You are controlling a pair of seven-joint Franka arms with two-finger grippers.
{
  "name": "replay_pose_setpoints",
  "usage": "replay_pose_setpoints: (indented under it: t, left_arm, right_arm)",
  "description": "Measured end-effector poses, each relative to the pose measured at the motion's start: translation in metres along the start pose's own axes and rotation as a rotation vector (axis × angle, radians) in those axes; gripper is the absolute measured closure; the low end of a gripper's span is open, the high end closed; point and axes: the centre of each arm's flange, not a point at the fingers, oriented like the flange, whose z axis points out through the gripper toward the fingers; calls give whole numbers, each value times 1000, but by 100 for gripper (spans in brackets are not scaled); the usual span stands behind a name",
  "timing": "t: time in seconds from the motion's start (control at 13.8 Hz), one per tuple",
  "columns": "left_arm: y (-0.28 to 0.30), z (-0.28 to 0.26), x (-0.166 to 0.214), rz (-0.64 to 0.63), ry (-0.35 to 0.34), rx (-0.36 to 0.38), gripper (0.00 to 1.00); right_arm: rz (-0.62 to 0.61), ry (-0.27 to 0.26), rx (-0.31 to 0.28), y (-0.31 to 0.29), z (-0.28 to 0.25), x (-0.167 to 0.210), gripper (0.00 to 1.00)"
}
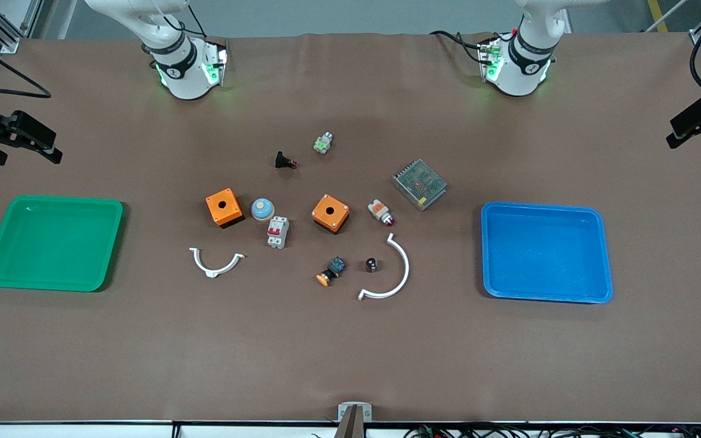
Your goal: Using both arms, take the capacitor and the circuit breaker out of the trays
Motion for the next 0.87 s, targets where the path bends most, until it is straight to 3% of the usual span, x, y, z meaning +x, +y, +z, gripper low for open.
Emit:
replay_pose_setpoints:
  t: [0.87]
  left_arm:
    - [22,0,-4,40,-14,3,0]
  right_arm:
    - [-2,-21,0,0,11,6,0]
